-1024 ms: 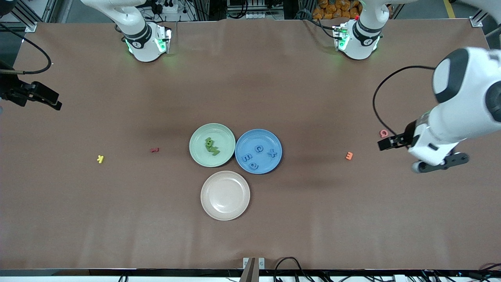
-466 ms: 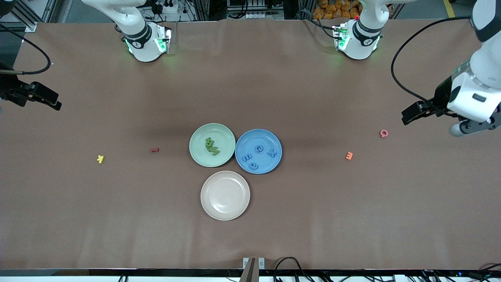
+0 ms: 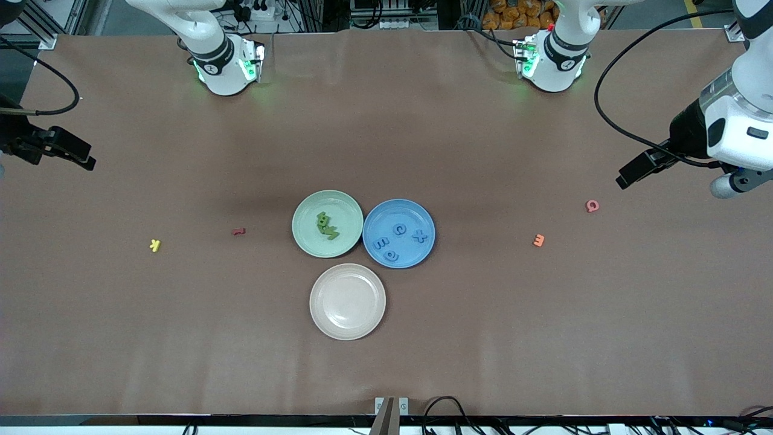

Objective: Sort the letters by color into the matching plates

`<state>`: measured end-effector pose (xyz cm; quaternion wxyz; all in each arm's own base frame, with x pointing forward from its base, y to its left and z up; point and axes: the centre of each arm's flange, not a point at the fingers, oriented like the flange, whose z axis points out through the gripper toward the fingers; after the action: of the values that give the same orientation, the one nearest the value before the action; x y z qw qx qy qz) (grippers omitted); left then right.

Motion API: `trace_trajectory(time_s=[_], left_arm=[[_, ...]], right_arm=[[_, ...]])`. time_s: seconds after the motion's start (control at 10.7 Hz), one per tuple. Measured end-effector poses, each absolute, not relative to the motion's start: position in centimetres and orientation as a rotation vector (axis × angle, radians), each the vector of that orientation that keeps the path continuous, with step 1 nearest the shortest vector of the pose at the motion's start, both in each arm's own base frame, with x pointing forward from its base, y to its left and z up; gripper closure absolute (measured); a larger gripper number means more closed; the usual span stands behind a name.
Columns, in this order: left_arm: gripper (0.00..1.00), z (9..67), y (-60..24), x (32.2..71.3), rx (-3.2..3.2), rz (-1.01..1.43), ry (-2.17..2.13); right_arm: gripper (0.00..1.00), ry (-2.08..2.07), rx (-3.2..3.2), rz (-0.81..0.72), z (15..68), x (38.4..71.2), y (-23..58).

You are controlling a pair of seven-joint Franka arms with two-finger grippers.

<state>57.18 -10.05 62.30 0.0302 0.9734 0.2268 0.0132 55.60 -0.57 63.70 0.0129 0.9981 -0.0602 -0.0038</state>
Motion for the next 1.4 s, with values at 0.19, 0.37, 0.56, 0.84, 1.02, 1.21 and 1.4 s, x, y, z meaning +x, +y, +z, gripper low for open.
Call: trace_trajectory(time_s=[0.19,0.37,0.56,0.84,1.02,1.21,1.4], left_arm=[[0.0,62.3,-9.4,57.4,3.006,0.057,0.664],[0.0,62.0,-7.2,57.6,3.078,0.057,0.278],[0.0,62.1,-4.3,57.2,3.102,0.028,-0.087],[0.0,64.1,-4.0,55.7,3.105,0.065,-0.182],[0.0,65.3,-4.1,54.5,3.106,0.057,-0.186],[0.0,66.0,-4.1,53.7,3.107,0.046,-0.188],[0.0,65.9,-4.1,53.6,3.107,0.039,-0.189]], right_arm=[[0.0,-0.188,3.11,-0.012,63.7,55.6,-0.6],[0.0,-0.188,3.11,-0.012,63.7,55.6,-0.6],[0.0,-0.187,3.11,-0.011,63.7,55.6,-0.6],[0.0,-0.187,3.11,-0.012,63.6,55.7,-0.5],[0.0,-0.187,3.11,-0.012,63.6,55.7,-0.5],[0.0,-0.187,3.11,-0.012,63.6,55.7,-0.5],[0.0,-0.186,3.11,-0.012,63.6,55.7,-0.5]])
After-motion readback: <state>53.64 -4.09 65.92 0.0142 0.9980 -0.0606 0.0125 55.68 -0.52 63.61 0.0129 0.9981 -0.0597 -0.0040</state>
